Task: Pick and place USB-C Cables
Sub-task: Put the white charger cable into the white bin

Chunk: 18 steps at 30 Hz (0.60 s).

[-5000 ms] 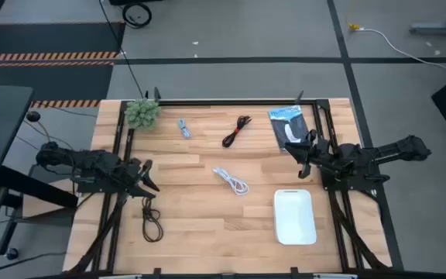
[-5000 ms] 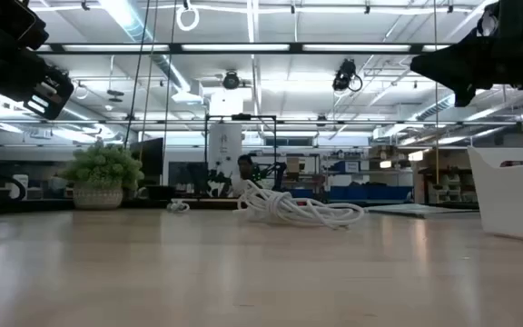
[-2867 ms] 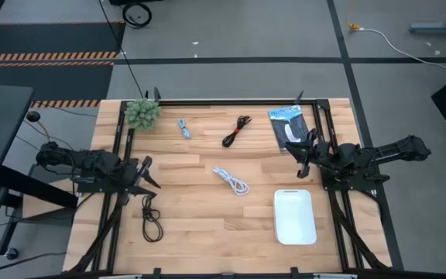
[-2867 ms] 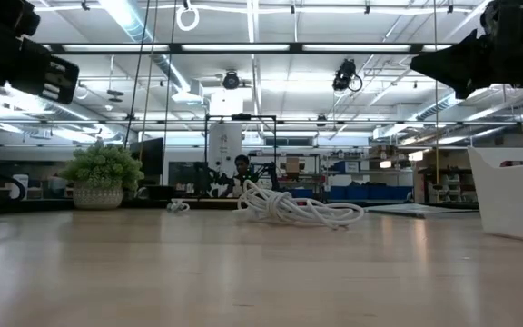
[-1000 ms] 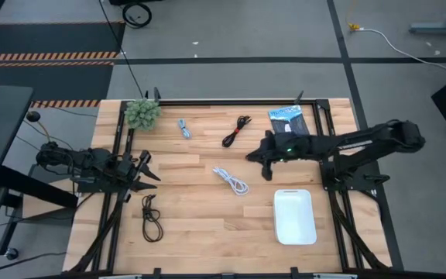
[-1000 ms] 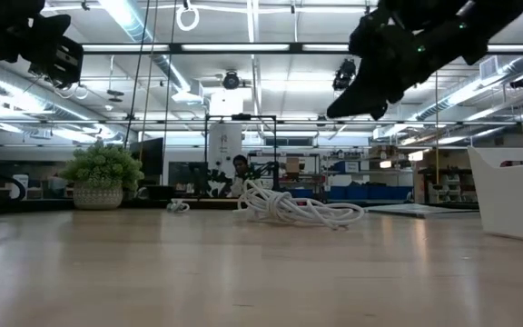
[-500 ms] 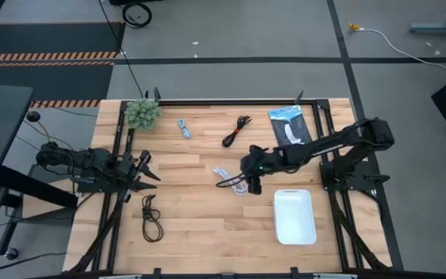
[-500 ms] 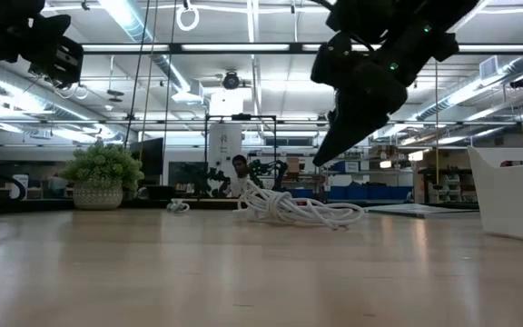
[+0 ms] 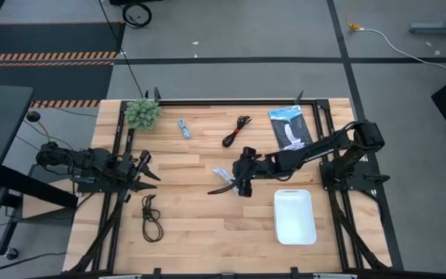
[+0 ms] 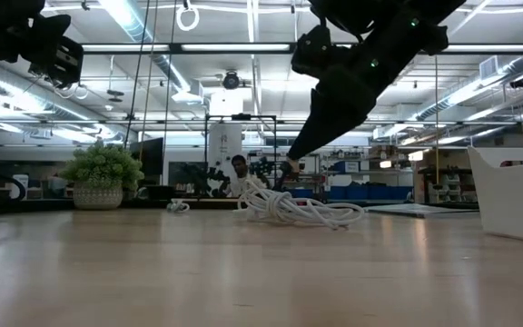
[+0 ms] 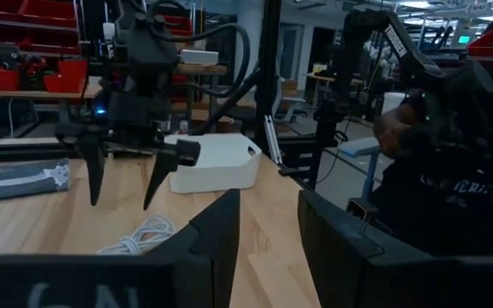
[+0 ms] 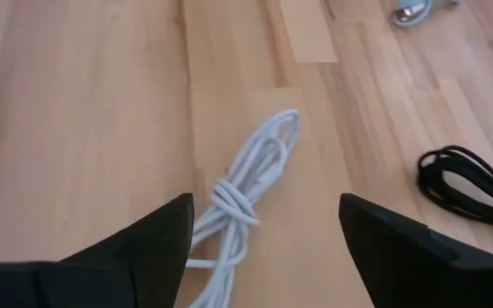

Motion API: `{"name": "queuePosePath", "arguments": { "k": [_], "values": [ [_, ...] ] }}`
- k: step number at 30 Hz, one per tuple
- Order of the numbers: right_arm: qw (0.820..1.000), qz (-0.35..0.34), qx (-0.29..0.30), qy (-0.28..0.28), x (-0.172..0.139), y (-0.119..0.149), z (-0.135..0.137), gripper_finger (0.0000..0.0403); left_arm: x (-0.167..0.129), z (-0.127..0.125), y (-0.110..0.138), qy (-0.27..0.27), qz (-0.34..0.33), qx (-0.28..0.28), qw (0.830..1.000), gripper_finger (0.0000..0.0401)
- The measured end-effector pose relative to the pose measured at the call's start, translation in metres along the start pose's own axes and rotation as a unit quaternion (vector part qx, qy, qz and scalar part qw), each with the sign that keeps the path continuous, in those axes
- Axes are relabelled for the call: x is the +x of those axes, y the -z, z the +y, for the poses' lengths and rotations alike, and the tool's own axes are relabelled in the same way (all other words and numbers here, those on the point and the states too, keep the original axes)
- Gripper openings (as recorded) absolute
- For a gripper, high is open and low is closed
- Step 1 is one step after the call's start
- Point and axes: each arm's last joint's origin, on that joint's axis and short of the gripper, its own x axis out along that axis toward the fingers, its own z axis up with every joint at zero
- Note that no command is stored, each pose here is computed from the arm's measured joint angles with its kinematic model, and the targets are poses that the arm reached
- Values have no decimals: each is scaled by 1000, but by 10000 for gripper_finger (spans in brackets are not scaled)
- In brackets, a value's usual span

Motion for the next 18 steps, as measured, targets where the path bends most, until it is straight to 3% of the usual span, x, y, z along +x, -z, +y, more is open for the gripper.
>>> {"name": "queuePosePath", "arguments": {
  "k": [9,18],
  "values": [
    [999,-36,2,-18,15,-3,6,300,0,0,0,0,1,0,1000,128],
    [1000,-16,-4,-12,41,11,11,300,0,0,1,0,4,0,1000,128]
  ]
}}
